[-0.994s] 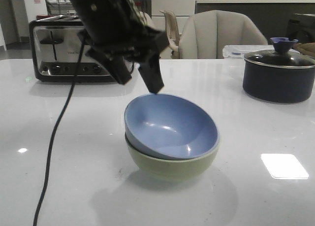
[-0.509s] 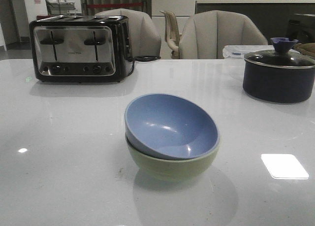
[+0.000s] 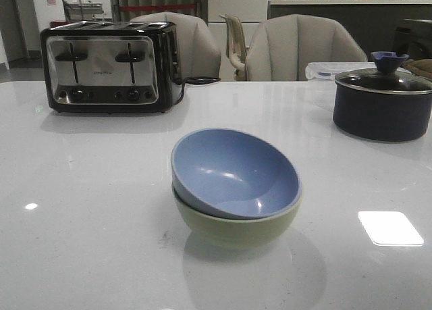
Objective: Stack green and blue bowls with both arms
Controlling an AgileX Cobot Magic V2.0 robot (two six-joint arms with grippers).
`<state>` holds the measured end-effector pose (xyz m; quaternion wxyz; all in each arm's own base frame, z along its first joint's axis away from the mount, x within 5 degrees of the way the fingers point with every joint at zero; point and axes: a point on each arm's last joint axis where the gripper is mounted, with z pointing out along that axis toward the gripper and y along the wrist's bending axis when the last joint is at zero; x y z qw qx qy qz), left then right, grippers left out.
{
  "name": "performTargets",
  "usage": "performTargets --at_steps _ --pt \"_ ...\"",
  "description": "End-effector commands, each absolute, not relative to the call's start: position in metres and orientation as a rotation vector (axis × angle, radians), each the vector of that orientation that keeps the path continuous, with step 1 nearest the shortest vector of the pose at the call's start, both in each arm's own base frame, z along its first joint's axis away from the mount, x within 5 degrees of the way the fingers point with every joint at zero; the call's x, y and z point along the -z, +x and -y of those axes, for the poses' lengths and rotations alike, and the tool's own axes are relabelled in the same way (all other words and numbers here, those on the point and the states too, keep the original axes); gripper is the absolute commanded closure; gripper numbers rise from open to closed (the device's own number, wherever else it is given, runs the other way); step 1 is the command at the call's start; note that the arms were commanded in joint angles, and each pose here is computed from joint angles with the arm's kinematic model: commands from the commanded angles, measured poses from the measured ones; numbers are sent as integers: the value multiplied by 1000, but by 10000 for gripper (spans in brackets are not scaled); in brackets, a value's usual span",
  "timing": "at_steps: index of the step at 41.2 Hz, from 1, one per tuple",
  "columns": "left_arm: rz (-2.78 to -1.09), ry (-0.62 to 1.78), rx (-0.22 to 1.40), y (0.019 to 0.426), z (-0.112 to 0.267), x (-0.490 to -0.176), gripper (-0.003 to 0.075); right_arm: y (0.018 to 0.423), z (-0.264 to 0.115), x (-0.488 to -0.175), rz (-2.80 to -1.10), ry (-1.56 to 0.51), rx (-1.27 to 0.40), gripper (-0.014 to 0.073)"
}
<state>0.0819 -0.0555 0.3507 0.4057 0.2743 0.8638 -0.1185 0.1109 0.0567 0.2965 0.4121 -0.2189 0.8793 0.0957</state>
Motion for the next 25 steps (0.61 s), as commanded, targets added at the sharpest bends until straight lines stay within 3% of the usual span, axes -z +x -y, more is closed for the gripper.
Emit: performTargets --at_steps 1,9,13,25 --pt "-2076 625 334 73 48 -355 189 114 -58 -310 -2120 -543 -249 186" --pt "-2039 614 344 64 42 -340 189 114 -58 -310 -2119 -543 -249 188" --pt "-2047 617 342 65 43 -337 207 114 -58 -310 -2120 -541 -255 253" --pt "-2026 611 348 66 44 -337 468 114 -58 -310 -2119 -543 -249 524"
